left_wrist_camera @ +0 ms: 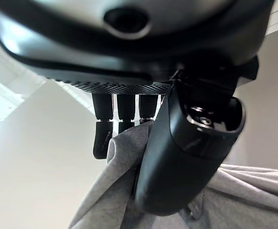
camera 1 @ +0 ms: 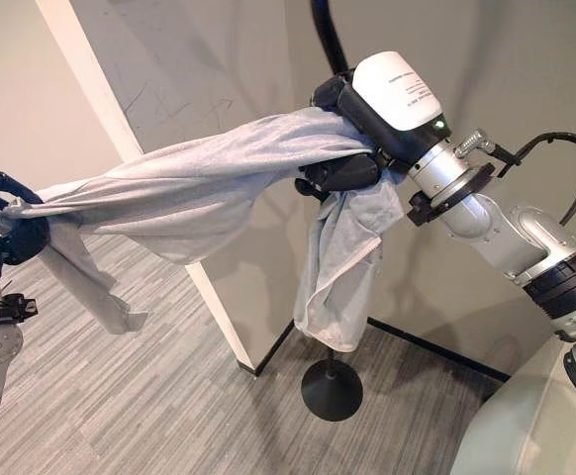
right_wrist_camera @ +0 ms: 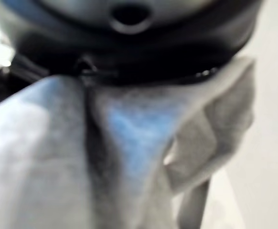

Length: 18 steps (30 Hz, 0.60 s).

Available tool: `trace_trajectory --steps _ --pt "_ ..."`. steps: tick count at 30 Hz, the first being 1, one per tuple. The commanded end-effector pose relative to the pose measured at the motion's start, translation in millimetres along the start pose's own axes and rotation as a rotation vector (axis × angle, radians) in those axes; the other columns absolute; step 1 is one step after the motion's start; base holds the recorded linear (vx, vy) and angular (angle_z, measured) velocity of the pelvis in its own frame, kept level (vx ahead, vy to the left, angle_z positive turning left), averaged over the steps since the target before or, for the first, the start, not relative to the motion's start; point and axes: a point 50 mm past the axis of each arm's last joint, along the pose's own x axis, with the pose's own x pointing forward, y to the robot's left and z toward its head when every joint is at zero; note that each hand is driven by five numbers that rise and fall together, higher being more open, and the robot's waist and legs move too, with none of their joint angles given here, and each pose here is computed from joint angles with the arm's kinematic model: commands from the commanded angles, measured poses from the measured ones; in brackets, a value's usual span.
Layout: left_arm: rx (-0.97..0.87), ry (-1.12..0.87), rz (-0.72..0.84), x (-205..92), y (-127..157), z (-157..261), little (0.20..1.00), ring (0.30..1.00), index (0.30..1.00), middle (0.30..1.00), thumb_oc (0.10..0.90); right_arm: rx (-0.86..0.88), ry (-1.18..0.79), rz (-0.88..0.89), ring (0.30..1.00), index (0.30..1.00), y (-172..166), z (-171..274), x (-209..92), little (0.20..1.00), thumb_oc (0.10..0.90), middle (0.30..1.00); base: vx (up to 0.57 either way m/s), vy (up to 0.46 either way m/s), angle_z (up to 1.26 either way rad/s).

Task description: Hang the clothes on the sofa on the clothes rack.

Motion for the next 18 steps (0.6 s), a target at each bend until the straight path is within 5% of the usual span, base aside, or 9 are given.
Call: trace_trajectory --steps 1,8,18 --pt "0.14 0.28 0.268 15.2 79.9 -46.3 0.3 0.3 0.3 0.3 0.4 -0.024 0.347 -0.325 0.3 0.3 -72.7 -61.7 -12.0 0.3 0.4 0.3 0.0 0.091 -0.41" --pt "0.129 0.25 0.33 49.2 95.6 -26.6 0.3 0.3 0.3 0.3 0.4 -0.174 0.46 -0.36 0.3 0.3 -108.1 -83.8 -19.4 0.3 0.4 0.3 0.08 -0.103 -0.08" --pt "0.08 0.217 0.406 46.3 110.3 -20.6 0.3 0.3 0.3 0.3 0.4 -0.204 0.516 -0.44 0.3 0.3 -130.4 -95.4 -53.9 0.3 0.4 0.3 0.15 -0.15 0.38"
